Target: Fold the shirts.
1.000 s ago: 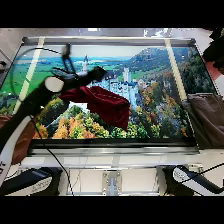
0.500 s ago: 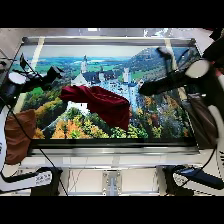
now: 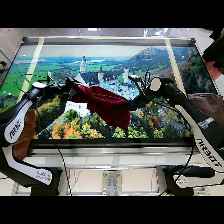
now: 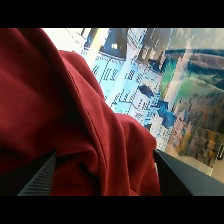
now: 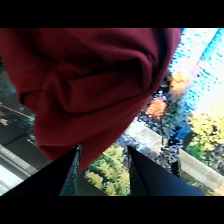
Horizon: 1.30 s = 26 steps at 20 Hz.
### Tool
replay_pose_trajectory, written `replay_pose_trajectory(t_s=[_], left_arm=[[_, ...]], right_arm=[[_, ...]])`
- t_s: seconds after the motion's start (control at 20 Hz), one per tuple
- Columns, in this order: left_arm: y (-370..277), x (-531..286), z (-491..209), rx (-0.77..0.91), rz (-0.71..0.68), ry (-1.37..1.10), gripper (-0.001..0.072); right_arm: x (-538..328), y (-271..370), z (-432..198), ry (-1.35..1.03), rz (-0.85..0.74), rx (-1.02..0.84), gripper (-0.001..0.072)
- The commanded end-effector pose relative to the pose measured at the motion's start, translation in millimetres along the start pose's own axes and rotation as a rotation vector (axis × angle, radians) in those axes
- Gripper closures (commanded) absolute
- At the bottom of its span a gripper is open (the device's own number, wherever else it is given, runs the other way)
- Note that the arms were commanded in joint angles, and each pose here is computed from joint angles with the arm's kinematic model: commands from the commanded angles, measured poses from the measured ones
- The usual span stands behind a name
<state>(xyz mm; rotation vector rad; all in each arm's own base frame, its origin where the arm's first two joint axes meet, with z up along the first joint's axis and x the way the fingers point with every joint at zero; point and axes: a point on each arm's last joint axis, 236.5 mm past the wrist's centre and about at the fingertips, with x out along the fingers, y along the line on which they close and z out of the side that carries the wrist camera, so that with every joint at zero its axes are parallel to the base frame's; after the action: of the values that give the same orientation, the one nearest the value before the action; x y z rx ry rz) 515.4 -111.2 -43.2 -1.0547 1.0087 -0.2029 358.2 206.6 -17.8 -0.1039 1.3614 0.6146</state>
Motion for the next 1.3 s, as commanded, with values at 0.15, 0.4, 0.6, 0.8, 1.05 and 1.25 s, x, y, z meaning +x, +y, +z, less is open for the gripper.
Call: replay_pose_trajectory(t_s=[0.15,0.4,0.6,0.8,1.05,1.25], left_arm=[[-8,30,17,0.014,0.000,-0.122,0.0138],[-19,55,21,0.043,-0.016,-0.112,0.0695],[-23,56,19,0.060,-0.021,-0.106,0.0695],[-27,56,7,0.061,-0.035,-0.055,0.0695],[-27,57,5,0.062,-0.038,-0.044,0.0695],[-28,57,5,0.062,-0.039,-0.044,0.0695]], right_arm=[[6,5,-2,0.013,0.018,0.007,0.0358],[5,13,-12,0.058,0.053,0.016,0.0359],[16,39,2,0.006,0.102,0.003,0.0207],[52,25,24,-0.059,-0.027,-0.034,0.0183],[68,-23,22,-0.039,-0.180,0.046,0.0187],[86,-28,28,-0.055,-0.177,0.054,0.0472]])
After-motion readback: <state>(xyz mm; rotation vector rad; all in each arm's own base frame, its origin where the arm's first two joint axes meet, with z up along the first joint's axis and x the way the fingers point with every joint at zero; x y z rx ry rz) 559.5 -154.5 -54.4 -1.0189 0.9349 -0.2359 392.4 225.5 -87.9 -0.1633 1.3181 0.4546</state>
